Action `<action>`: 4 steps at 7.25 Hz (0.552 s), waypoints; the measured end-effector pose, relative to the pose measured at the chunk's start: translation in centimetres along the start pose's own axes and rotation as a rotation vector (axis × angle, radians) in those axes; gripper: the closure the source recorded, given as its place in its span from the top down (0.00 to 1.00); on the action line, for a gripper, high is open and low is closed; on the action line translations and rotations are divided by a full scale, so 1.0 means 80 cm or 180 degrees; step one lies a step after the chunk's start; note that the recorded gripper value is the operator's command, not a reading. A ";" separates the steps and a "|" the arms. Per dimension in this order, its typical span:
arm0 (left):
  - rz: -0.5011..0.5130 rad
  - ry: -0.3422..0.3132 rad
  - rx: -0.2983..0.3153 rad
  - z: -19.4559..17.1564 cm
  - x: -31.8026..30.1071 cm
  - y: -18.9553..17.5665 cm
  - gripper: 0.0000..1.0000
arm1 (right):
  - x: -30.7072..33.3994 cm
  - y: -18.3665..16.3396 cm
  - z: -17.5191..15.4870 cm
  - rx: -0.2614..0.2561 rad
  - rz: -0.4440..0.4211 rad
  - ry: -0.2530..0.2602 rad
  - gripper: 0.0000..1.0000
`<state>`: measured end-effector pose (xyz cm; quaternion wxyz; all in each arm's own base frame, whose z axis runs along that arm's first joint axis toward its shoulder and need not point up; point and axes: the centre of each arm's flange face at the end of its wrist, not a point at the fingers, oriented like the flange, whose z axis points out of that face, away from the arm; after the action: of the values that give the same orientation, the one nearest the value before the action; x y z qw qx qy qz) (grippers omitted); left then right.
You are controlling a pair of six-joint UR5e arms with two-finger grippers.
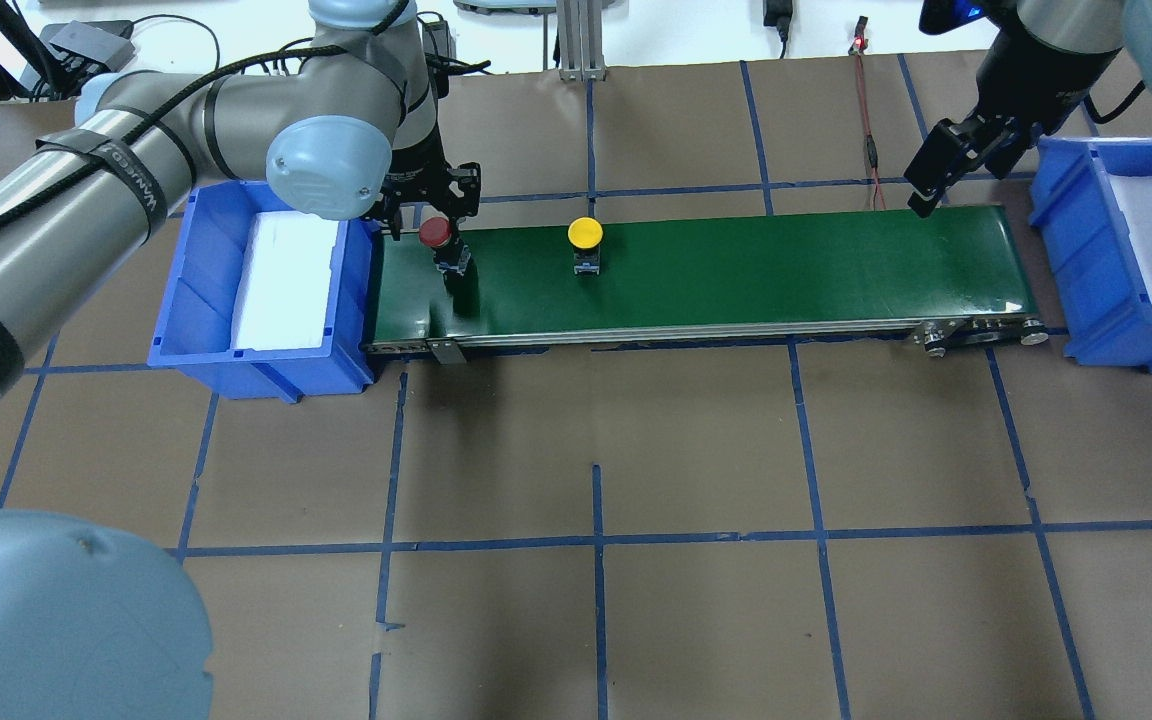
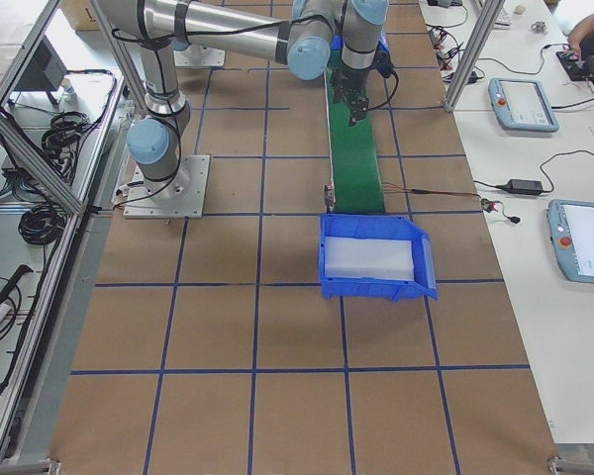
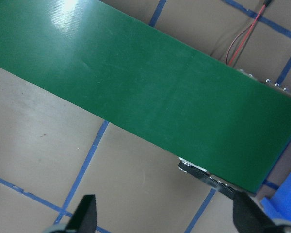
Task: Transport two buttons from left to right
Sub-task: 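Place the red button on the conveyor while the right gripper moves toward the belt end, then raise the left gripper over its bin while the right gripper reaches the belt end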
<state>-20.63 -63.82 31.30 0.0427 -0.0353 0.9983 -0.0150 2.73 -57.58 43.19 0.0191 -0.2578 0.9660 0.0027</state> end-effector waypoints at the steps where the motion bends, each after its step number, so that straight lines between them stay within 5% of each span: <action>1: -0.0022 0.0031 0.0007 -0.018 -0.006 0.001 0.98 | 0.007 -0.003 0.011 0.0108 -0.0230 0.0041 1.00; 4: -0.0163 0.0072 -0.0007 -0.059 -0.053 -0.011 0.99 | 0.019 -0.003 0.032 0.0393 -0.1006 0.0160 1.00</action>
<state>-16.75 -64.27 36.35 0.0310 -0.0607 0.9976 -0.0155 1.61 -58.55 40.55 0.0109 -0.4049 0.9119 -0.0661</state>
